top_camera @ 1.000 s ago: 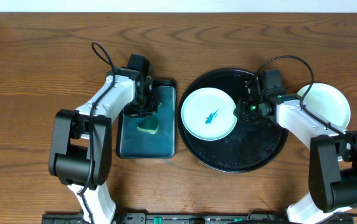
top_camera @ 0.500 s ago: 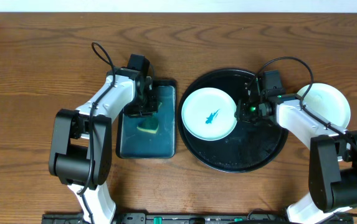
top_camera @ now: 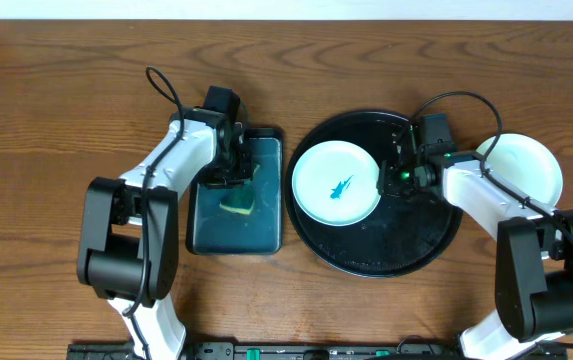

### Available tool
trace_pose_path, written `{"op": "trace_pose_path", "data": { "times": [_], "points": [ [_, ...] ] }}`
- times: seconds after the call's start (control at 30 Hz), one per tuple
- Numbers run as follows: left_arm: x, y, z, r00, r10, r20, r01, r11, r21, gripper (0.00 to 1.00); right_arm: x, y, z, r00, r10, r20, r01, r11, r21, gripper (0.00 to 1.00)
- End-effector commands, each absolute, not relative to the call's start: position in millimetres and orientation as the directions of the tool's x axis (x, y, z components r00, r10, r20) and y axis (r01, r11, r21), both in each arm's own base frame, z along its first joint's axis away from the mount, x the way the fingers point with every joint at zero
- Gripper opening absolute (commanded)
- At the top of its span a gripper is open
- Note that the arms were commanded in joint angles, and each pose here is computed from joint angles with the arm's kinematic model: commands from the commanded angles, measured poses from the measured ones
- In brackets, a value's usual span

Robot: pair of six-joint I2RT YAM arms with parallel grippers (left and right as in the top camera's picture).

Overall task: Clean dirty plates on tray and stack at the side
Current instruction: 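Grip the last pale green plate rim with the right gripper, then lift the sponge out of the water tray with the left gripper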

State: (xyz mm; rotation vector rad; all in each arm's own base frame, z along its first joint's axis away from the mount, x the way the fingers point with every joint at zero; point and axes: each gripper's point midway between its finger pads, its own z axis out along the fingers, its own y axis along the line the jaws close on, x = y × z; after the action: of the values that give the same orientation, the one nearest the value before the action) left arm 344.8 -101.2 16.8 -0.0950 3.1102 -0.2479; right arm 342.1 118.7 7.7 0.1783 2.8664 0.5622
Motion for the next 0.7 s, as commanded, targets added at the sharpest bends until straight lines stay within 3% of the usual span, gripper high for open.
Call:
{"op": "trace_pose_path", "data": {
  "times": [0.0,0.33,0.67],
  "points": [
    [353,-101,48,-0.992,-0.074,-0.102,-0.056,0.983,-0.174,0.08,338,119,1,-0.973,0.143,-0.182,0.073,0.935,0.347,0.01],
    [361,-102,109,-0.959,-0.081,-0.27,-0.021,0.976,-0.218,0.08,339,120,0,-0.972,0.128,-0.199,0.06,0.948,0.314,0.01],
    [366,-103,129,-0.937,-0.086,-0.338,-0.005,0.972,-0.234,0.08,339,120,0,-0.972,0.127,-0.2,0.06,0.948,0.314,0.01]
  ]
}}
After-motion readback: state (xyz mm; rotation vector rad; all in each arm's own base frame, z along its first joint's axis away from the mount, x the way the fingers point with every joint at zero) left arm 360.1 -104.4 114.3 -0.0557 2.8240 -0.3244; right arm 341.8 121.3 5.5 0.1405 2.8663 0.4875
